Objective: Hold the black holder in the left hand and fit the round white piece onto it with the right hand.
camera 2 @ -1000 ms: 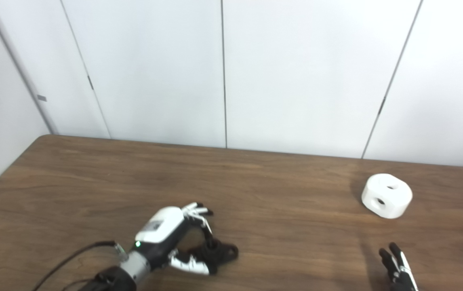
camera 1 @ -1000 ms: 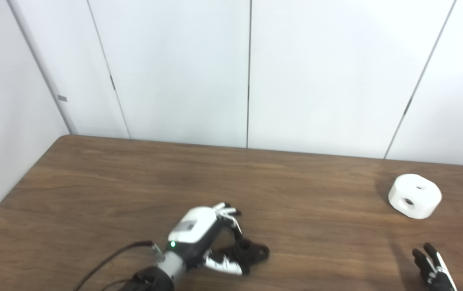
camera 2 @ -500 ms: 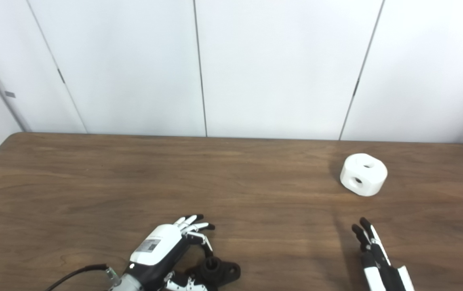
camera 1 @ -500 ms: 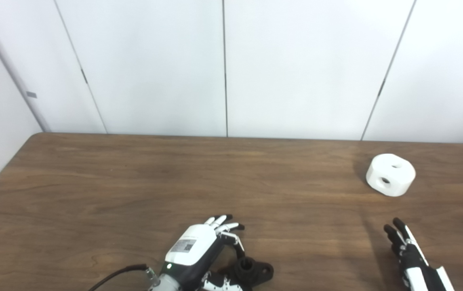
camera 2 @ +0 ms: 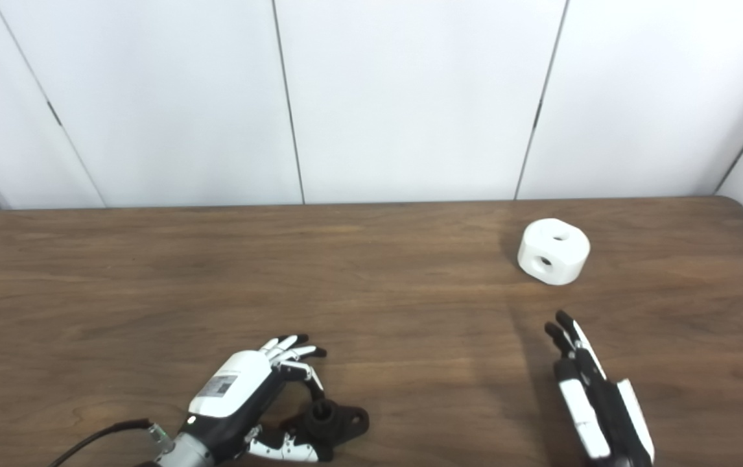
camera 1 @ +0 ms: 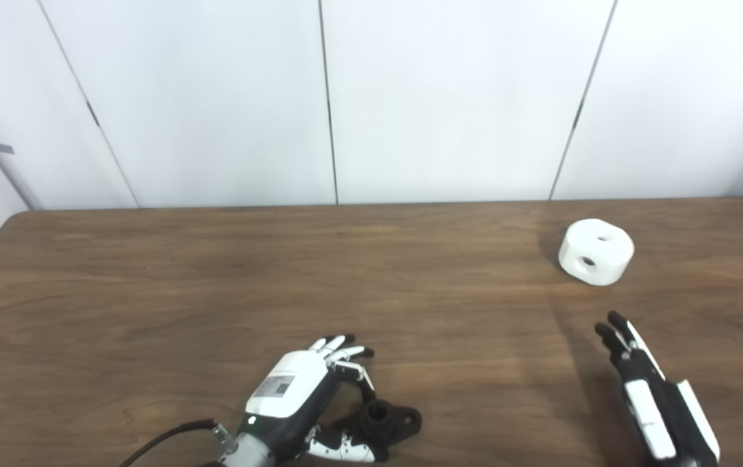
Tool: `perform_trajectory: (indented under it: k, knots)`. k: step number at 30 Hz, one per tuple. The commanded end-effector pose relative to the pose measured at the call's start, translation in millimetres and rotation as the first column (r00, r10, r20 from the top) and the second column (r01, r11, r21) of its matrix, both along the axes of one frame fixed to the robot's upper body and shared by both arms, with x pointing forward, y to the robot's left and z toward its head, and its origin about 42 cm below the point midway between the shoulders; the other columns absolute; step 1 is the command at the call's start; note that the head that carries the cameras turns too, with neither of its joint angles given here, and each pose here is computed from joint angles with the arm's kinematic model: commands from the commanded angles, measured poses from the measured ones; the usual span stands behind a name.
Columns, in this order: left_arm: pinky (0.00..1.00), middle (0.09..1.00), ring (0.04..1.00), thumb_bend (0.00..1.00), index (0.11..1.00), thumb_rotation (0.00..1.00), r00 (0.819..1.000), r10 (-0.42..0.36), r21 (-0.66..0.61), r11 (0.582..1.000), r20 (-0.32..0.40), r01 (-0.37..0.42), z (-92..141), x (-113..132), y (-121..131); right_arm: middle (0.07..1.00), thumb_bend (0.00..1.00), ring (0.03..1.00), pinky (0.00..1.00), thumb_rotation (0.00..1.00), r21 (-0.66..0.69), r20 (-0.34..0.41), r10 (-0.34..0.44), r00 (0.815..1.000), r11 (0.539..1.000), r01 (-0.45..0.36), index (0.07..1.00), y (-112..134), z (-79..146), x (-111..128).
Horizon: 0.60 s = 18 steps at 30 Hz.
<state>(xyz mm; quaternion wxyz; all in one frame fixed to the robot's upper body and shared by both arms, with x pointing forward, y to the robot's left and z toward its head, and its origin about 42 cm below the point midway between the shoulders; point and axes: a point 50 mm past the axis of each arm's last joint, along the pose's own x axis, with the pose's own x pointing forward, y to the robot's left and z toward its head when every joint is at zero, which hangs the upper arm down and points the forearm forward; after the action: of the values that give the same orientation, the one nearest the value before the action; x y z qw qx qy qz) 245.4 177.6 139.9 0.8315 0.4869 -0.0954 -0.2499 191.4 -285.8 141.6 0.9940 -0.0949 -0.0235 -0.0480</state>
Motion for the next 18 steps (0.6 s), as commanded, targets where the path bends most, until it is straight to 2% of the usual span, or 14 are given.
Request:
perform_trajectory:
  k: [1, 7, 9, 12, 13, 18]
  knots:
    - [0.98, 0.876, 0.963, 0.51, 0.488, 0.05, 0.997, -0.043, 0.033, 0.998, -0.068, 0.045, -14.5, -6.9, -2.8, 0.935, 0.6, 0.982, 1.0, 0.89, -0.015, 0.093, -0.008, 0.996, 1.0, 0.009, 0.952, -1.5, 22.3, 8.4]
    - [0.98, 0.875, 0.964, 0.51, 0.488, 0.05, 0.995, -0.052, 0.032, 0.998, -0.084, 0.055, -20.7, -10.1, -9.3, 0.967, 0.58, 0.996, 1.0, 0.78, -0.068, 0.108, -0.011, 0.994, 0.998, 0.018, 0.969, -14.2, 37.4, 17.5]
    - [0.98, 0.873, 0.963, 0.51, 0.488, 0.06, 0.994, -0.056, 0.034, 0.998, -0.092, 0.059, -23.3, -10.7, -11.9, 0.962, 0.57, 0.986, 0.98, 0.74, -0.181, 0.119, -0.044, 0.992, 0.981, 0.065, 0.957, -21.2, 46.1, 22.4]
    - [0.98, 0.869, 0.961, 0.52, 0.488, 0.05, 0.994, -0.059, 0.037, 0.997, -0.097, 0.063, -26.0, -10.4, -12.2, 0.947, 0.57, 0.963, 0.94, 0.69, -0.281, 0.145, -0.067, 0.987, 0.954, 0.106, 0.931, -28.6, 55.4, 29.3]
    - [0.98, 0.867, 0.96, 0.52, 0.488, 0.05, 0.993, -0.06, 0.04, 0.997, -0.097, 0.064, -27.0, -10.0, -11.4, 0.949, 0.6, 0.964, 0.95, 0.63, -0.307, 0.153, -0.07, 0.986, 0.945, 0.115, 0.919, -31.4, 59.0, 32.5]
    - [0.98, 0.863, 0.953, 0.52, 0.488, 0.05, 0.993, -0.062, 0.05, 0.996, -0.097, 0.067, -29.5, -8.1, -3.1, 0.964, 0.73, 0.998, 1.0, 0.5, -0.445, 0.174, -0.098, 0.98, 0.88, 0.167, 0.902, -40.8, 76.7, 56.5]
